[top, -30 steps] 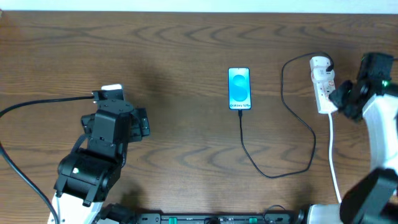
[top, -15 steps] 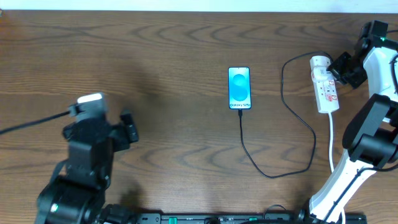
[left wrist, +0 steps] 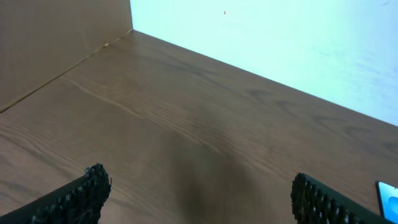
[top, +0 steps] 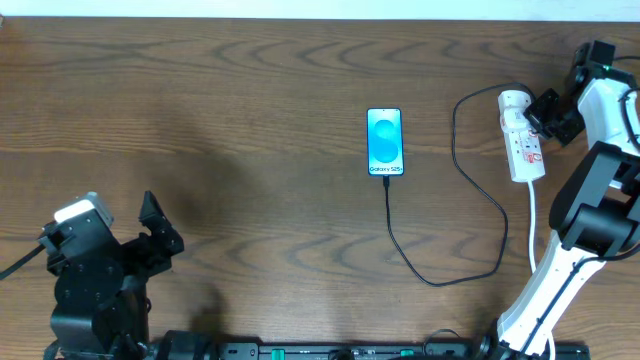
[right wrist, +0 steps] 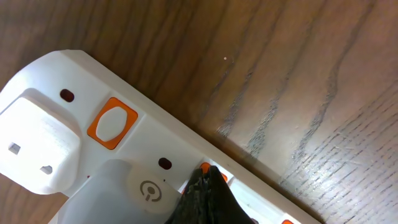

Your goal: Plug charger to phone and switch on socket

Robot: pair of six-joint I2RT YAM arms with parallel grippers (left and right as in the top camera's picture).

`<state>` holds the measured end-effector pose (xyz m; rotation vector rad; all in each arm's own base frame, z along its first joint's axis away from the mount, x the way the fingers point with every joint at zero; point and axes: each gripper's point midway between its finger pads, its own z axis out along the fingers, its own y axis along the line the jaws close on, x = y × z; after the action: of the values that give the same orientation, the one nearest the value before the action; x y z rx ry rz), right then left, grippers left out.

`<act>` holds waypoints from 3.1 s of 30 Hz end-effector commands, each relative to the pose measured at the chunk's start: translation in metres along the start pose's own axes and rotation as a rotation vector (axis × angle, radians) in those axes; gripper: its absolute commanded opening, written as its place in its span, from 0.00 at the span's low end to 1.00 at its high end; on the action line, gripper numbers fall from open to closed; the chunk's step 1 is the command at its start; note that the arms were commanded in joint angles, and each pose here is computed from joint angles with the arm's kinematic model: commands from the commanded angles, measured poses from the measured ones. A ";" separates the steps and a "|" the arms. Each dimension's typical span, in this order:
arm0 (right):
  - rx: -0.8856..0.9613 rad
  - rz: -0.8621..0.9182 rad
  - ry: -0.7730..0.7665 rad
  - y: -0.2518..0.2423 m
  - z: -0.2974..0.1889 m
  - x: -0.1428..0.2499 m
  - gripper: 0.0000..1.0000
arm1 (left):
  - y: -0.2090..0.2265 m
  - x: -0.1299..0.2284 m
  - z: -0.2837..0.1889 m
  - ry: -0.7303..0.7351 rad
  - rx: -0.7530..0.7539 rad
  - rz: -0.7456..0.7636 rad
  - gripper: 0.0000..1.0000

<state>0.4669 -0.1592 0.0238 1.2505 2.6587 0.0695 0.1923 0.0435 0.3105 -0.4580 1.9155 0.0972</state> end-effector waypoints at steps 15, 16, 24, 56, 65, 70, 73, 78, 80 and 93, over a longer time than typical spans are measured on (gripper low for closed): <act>-0.097 -0.145 0.164 0.041 0.012 0.053 0.01 | 0.028 0.059 -0.010 0.238 -0.101 0.103 0.95; -0.113 -0.170 0.174 0.042 0.009 0.056 0.01 | 0.028 0.059 -0.010 0.237 -0.101 0.102 0.95; 0.048 -0.100 -0.173 0.010 -0.117 0.009 0.01 | 0.030 0.055 -0.019 0.189 -0.084 0.081 0.95; -0.785 -0.216 -0.840 0.006 -0.512 0.128 0.01 | 0.069 0.052 -0.082 -0.084 -0.137 -0.081 0.95; -0.816 -0.242 -0.808 0.010 -0.512 0.136 0.01 | 0.079 0.074 -0.097 -0.091 -0.134 -0.085 0.95; -0.816 -0.242 -0.805 0.010 -0.511 0.136 0.01 | 0.079 0.073 -0.098 -0.093 -0.135 -0.085 0.95; -0.815 -0.244 -0.801 0.010 -0.510 0.137 0.01 | 0.079 0.073 -0.098 -0.093 -0.135 -0.085 0.95; -0.834 -0.299 -0.797 0.019 -0.512 0.146 0.01 | 0.079 0.073 -0.098 -0.092 -0.134 -0.085 0.95; -0.837 -0.334 -0.806 0.023 -0.514 0.149 0.02 | 0.079 0.073 -0.098 -0.092 -0.134 -0.085 0.95; -0.823 -0.367 -0.845 0.020 -0.520 0.153 0.05 | 0.035 0.025 -0.087 -0.268 0.093 -0.138 0.95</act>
<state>0.2873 -0.0080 0.5079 0.3975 1.7583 0.4453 0.0827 0.0516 0.3270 -0.5157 1.5835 0.0152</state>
